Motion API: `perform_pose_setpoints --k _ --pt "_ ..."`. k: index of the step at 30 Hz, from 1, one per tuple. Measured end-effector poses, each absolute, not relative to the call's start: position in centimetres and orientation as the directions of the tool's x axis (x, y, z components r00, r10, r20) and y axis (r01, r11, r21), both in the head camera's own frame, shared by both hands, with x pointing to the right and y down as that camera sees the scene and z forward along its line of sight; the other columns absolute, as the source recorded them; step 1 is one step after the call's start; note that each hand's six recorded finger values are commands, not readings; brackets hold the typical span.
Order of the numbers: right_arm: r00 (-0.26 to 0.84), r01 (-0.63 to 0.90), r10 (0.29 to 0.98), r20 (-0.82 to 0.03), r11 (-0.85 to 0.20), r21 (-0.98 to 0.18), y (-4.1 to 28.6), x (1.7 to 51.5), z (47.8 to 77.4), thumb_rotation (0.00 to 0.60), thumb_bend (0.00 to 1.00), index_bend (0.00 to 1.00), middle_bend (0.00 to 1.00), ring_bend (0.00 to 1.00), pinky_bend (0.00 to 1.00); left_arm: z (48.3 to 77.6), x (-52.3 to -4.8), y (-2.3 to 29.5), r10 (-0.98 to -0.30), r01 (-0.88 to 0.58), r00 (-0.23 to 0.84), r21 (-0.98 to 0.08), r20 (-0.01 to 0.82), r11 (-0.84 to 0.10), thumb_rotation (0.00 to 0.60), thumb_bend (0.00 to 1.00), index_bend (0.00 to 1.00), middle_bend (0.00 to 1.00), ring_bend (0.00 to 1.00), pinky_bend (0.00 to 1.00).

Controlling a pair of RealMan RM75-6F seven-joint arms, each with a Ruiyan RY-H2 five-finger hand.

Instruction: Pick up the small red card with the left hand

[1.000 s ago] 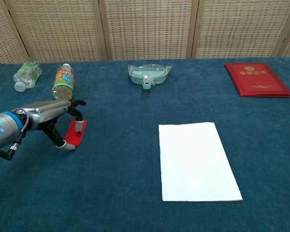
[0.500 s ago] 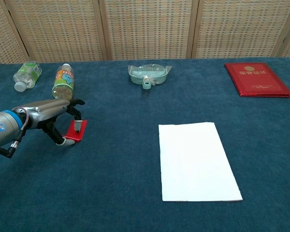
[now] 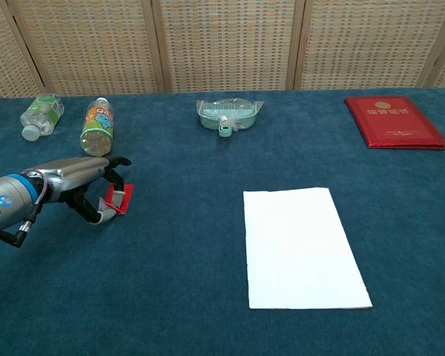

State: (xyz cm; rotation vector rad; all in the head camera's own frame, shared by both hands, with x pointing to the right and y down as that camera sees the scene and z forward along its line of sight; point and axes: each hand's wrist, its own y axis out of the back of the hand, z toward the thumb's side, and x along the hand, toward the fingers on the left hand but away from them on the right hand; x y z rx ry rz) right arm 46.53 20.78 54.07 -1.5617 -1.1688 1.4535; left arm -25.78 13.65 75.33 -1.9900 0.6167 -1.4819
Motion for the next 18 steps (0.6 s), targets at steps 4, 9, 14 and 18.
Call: perform_pose_setpoints --k 4,9,14,18 --pt "-0.033 0.156 0.931 -0.363 -0.354 -0.922 20.8 46.5 54.1 0.600 0.00 0.00 0.00 0.00 0.00 75.3 -25.9 13.6 -0.666 -0.023 0.272 -0.687 0.695 -0.726 0.600 0.45 0.64 0.00 0.00 0.00" --pt "-0.031 0.159 0.931 -0.364 -0.355 -0.921 20.8 46.5 54.1 0.600 0.00 0.00 0.00 0.00 0.00 75.3 -26.0 13.3 -0.671 -0.025 0.266 -0.691 0.692 -0.722 0.600 0.44 0.66 0.00 0.00 0.00" --pt "-0.033 0.160 0.934 -0.356 -0.347 -0.924 20.7 46.4 53.9 0.600 0.00 0.00 0.00 0.00 0.00 74.7 -25.9 11.3 -0.706 -0.037 0.260 -0.724 0.658 -0.688 0.600 0.44 0.67 0.00 0.00 0.00" --pt "-0.032 0.159 0.934 -0.355 -0.346 -0.924 20.5 46.4 53.9 0.600 0.00 0.00 0.00 0.00 0.00 73.9 -25.6 8.9 -0.744 -0.044 0.257 -0.761 0.617 -0.647 0.600 0.44 0.67 0.00 0.00 0.00"
